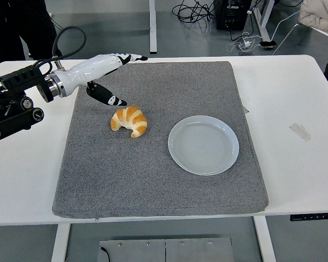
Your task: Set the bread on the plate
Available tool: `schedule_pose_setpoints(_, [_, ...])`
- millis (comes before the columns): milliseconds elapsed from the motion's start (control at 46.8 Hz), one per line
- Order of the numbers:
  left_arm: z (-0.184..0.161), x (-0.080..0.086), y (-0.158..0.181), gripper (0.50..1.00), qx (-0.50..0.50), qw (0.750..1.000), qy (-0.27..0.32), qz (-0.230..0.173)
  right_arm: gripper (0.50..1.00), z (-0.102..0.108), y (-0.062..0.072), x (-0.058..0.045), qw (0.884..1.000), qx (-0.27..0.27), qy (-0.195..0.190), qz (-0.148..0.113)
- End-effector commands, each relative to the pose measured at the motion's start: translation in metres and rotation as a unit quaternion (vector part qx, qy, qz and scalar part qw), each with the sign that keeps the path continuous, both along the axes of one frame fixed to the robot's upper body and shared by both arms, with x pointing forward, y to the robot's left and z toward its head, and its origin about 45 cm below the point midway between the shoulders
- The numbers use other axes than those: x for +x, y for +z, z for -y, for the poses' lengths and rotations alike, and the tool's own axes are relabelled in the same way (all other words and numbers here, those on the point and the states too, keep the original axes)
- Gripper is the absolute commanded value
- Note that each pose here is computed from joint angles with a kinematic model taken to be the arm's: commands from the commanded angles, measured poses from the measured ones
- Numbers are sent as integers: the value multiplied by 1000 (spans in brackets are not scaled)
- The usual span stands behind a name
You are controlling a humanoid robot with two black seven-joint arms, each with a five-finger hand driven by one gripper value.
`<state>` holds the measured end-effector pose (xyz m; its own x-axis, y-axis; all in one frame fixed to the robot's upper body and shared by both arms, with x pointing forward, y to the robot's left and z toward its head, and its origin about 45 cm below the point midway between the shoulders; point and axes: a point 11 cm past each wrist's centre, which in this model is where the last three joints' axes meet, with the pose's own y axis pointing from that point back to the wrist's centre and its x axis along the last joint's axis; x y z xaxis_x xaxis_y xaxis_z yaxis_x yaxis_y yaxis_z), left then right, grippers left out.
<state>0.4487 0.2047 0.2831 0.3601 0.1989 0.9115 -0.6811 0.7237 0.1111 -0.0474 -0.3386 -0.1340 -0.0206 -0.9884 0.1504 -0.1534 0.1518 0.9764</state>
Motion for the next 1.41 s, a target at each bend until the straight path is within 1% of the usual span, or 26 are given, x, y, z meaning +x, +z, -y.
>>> schedule_pose_setpoints(0, [0,-3,-6,972,19,1000,-9,0,1000,0,0,0,1000,0,0,0])
schedule_pose_setpoints(43, [-1,-4,-9,972,28,1000,-13,1,1000,0,0,0,1000,0,-1,0])
schedule_pose_setpoints(171, [1,-7,-11,972,48,998,-26,24,1000,0,0,0,1000,0,0,0])
schedule_pose_setpoints(278, [2,-9,-14,972,64,997,-35,35,1000,0,0,0,1000,0,0,0])
schedule_pose_setpoints(534, [-4,-18,-34,972,99,993,-46,54,1000,0,0,0,1000,0,0,0])
schedule_pose_setpoints(684, [-5,-21,-40,972,108,991,-50,55,1000,0,0,0,1000,-1,0,0])
schedule_pose_setpoints(812, [-9,-19,-42,972,115,991,-47,56,1000,0,0,0,1000,0,0,0])
schedule_pose_setpoints(897, [-4,-18,-43,972,115,991,-49,57,1000,0,0,0,1000,-1,0,0])
schedule_pose_setpoints(1068, [-1,-8,-51,972,125,989,-40,61,1000,0,0,0,1000,0,0,0])
schedule_pose_setpoints(1389, [6,-11,-60,972,131,989,-49,55,1000,0,0,0,1000,0,0,0])
